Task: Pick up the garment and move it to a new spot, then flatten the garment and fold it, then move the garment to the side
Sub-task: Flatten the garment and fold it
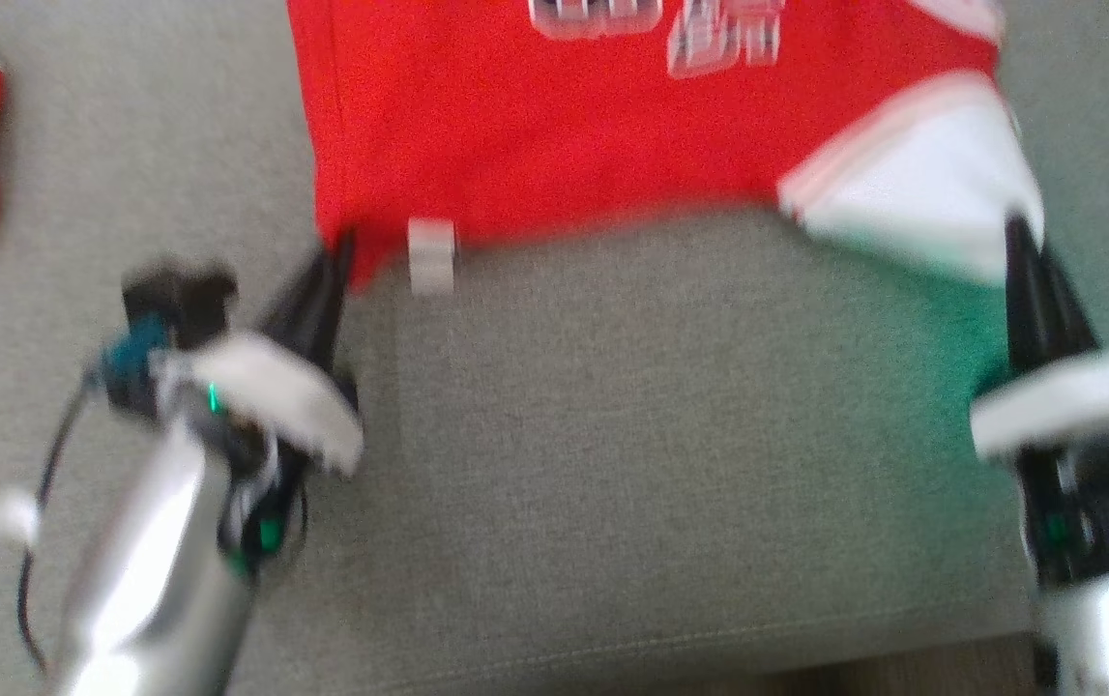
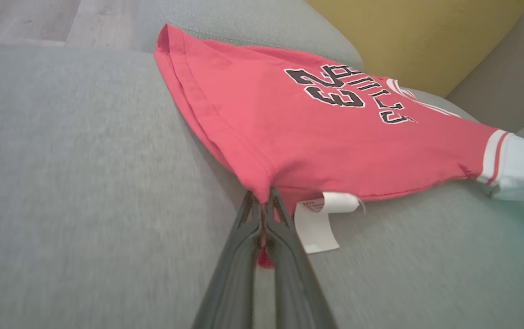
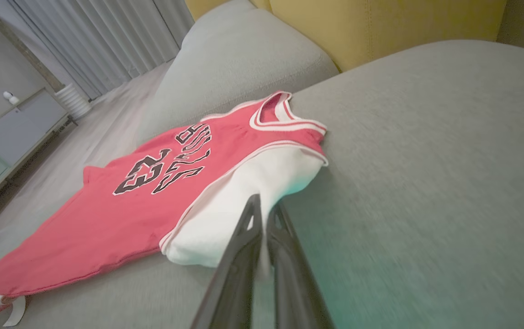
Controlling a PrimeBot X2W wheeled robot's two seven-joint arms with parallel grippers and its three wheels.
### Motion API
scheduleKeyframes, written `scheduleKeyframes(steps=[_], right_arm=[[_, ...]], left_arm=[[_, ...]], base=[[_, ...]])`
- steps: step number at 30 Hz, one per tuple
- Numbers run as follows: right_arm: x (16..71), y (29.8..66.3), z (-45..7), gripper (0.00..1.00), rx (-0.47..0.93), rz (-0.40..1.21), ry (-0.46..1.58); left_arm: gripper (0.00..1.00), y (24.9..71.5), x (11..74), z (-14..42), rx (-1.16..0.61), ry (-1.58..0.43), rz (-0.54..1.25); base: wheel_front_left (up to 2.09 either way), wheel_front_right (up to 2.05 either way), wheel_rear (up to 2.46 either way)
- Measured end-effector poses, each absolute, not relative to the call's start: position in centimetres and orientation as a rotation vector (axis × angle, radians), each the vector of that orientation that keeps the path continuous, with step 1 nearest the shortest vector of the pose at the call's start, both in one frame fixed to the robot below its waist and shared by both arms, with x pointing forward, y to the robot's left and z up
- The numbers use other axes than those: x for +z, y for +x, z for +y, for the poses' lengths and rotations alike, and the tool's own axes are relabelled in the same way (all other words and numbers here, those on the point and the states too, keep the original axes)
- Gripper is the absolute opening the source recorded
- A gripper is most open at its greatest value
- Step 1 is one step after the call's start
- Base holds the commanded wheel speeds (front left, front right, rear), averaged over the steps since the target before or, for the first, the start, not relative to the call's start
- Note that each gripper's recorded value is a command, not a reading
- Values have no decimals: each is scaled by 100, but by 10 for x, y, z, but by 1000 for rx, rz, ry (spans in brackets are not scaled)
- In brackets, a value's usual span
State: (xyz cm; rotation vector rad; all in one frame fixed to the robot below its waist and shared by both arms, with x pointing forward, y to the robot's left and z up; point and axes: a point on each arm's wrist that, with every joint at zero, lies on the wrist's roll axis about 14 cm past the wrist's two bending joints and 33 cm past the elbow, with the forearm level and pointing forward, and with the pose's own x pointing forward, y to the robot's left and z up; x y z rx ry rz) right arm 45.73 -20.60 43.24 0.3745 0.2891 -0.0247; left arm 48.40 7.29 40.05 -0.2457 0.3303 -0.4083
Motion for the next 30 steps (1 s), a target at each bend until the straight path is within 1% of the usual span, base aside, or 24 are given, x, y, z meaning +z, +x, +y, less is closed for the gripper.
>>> scheduleKeyframes(steps=[4,8,12,14,18,23,25,27,30], right_arm=[[433,405,-218,0,-66,345,373],[435,363,-222,0,-79,402,380],[426,330,-217,0,-70,507,379],[421,323,-216,0,-70,543,391],[419,336,-211,0,-46,570,379],[435,381,-203,0,26,554,297],[440,397,-203,0,55,560,260],[443,413,-207,0,68,562,206],[445,437,-211,0,77,568,179]], left_arm=[[0,432,412,81,-368,-302,361],[0,383,422,83,-340,-366,408],[0,342,421,77,-326,-440,497],[0,331,418,71,-330,-475,545],[0,334,415,69,-349,-471,592],[0,371,429,79,-372,-403,570],[0,386,434,82,-379,-406,574],[0,395,434,82,-390,-415,601],[0,406,423,83,-386,-409,670]], base=[[0,0,0],[0,0,0],[0,0,0],[0,0,0],[0,0,0],[0,0,0],[0,0,0],[0,0,0],[0,0,0]])
